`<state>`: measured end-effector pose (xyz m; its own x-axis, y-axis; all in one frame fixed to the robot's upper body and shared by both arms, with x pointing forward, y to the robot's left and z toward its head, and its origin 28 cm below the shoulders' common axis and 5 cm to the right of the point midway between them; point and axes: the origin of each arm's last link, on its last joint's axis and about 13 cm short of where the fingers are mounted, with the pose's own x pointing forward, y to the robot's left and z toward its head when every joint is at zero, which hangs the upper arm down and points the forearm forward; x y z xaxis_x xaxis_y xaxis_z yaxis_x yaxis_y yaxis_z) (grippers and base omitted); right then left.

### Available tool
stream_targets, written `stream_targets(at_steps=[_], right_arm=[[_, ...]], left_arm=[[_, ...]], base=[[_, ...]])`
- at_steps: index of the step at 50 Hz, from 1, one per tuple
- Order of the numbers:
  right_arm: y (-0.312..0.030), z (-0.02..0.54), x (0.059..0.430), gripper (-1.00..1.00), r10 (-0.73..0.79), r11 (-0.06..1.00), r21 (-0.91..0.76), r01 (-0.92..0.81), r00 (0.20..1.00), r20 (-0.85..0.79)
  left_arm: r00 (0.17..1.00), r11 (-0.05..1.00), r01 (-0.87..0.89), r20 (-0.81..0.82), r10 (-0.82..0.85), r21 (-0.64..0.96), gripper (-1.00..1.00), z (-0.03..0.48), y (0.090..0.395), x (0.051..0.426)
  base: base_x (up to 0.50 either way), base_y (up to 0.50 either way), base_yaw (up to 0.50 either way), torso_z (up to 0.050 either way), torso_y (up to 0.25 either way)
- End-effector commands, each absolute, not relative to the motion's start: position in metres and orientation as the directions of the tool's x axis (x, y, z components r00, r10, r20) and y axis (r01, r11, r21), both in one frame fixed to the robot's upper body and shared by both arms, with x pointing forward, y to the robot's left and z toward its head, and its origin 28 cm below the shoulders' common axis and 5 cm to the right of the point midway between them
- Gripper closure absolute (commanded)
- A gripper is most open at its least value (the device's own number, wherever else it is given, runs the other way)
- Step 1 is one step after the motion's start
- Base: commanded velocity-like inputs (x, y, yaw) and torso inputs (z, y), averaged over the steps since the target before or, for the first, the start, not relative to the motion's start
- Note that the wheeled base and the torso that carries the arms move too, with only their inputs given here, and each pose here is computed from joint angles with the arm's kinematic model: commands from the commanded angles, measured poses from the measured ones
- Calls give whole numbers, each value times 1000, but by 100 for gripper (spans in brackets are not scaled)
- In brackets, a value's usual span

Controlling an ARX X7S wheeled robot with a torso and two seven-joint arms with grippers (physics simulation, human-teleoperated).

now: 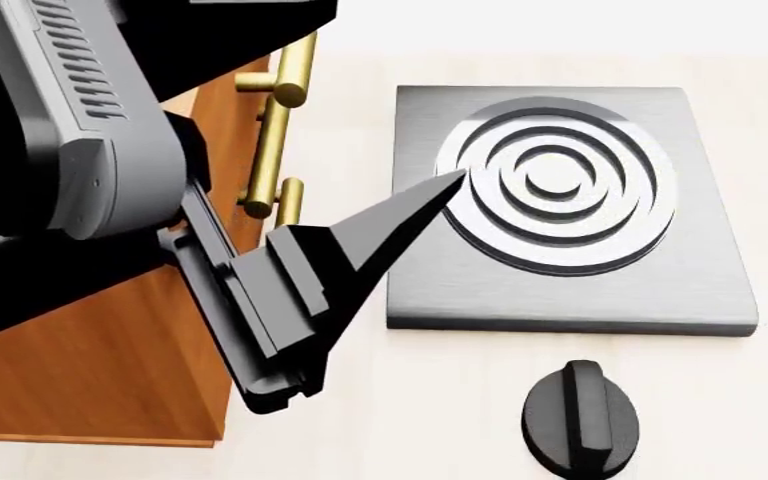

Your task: Pick the akita bowl on the wooden cabinet and place it on the plate.

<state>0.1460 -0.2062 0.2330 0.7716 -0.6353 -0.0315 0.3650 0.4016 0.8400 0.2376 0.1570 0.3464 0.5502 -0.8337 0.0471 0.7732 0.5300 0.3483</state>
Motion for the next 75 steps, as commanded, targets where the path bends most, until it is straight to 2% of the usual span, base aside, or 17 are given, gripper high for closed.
stream_targets(at_steps=[1,26,34,43,44,47,53,75], right_arm=[[-213,233,142,100,-636,289,903,318,769,-68],[-229,222,170,100,-552,145,928,343,807,-212],[-234,229,169,100,-560,136,940,314,807,-189],[-246,225,175,100,-585,-12,943,333,762,-276],[-247,222,174,100,-612,-40,936,351,731,-300],[-249,219,177,100,-585,-61,932,357,743,-324],[-253,216,179,100,-587,-119,918,379,718,-373],[-255,229,196,100,-585,-52,910,412,726,-362]], left_arm=[[554,534,772,48,-831,343,-100,345,158,238],[555,538,775,51,-831,331,-100,342,159,240],[555,538,778,46,-831,324,-100,339,159,242],[557,541,779,47,-829,317,-100,336,159,243],[558,542,778,47,-829,316,-100,336,160,243],[559,543,779,47,-828,314,-100,335,160,244],[562,547,778,48,-826,310,-100,334,161,245],[564,550,778,50,-824,303,-100,333,161,246]], base=[[0,0,0,10,0],[0,0,0,0,0],[0,0,0,0,0],[0,0,0,0,0],[0,0,0,0,0],[0,0,0,0,3],[0,0,0,0,0],[0,0,0,0,0]])
